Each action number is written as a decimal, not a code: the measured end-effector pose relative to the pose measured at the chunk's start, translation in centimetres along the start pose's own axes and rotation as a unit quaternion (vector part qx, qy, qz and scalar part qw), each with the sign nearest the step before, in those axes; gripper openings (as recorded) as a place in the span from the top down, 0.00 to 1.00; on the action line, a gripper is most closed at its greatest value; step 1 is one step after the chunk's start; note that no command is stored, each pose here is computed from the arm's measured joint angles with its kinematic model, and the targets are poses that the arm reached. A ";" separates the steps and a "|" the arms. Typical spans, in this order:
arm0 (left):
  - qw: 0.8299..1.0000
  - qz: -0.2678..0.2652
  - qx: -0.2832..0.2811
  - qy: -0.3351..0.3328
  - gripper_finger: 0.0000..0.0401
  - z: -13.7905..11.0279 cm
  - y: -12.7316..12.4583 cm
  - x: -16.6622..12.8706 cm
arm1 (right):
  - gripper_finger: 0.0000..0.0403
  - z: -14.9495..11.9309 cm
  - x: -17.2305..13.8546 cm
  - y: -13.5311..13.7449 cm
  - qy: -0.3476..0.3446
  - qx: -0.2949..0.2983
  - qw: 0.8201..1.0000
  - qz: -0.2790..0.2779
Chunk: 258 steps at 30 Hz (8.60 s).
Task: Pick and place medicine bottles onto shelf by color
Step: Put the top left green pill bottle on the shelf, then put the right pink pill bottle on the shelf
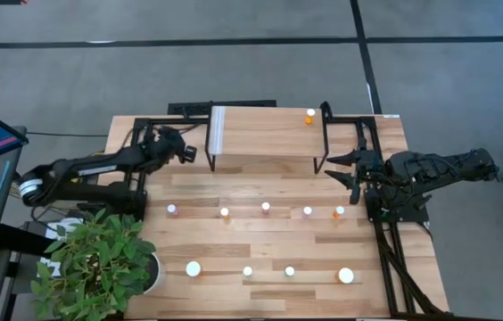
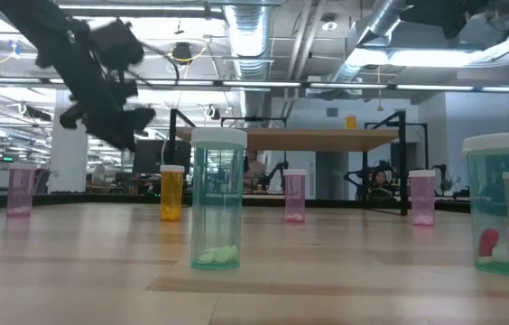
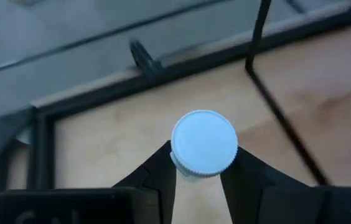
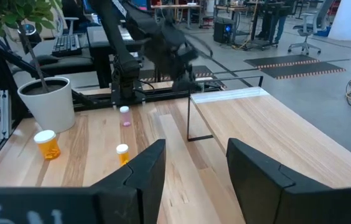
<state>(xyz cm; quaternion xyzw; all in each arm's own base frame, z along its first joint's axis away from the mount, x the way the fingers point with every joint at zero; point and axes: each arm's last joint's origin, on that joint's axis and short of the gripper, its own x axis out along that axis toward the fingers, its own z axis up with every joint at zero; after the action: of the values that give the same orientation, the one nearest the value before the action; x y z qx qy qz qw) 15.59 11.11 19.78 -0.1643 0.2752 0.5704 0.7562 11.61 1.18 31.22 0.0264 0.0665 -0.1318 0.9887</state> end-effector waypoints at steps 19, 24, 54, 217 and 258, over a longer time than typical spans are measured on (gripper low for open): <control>0.960 -0.236 -0.004 -0.149 0.77 10.0 -2.3 -8.9 | 0.52 0.2 -0.6 -0.3 -0.015 -0.007 1.000 0.001; 0.952 -0.258 0.037 -0.159 0.77 12.1 -5.6 -8.9 | 0.53 0.3 -0.9 -0.4 -0.021 -0.004 1.000 0.002; 0.864 -0.449 0.206 -0.102 0.77 18.2 -26.1 -0.8 | 0.53 0.3 -1.0 -0.5 -0.019 -0.010 1.000 0.002; 0.891 -0.294 0.330 -0.104 0.46 23.1 -25.0 -6.3 | 0.54 -0.3 -0.9 -0.5 0.010 -0.018 1.000 0.000; 0.862 -0.395 0.082 -0.306 0.46 2.7 -7.3 -12.1 | 0.53 -2.1 0.4 -0.7 0.003 0.025 0.999 -0.026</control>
<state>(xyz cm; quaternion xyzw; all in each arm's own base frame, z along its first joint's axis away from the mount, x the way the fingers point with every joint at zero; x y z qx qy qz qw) 20.74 1.13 28.79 -0.0138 -0.0121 0.2210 0.9751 11.56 0.57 29.02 0.0496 0.0670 -0.1589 0.9838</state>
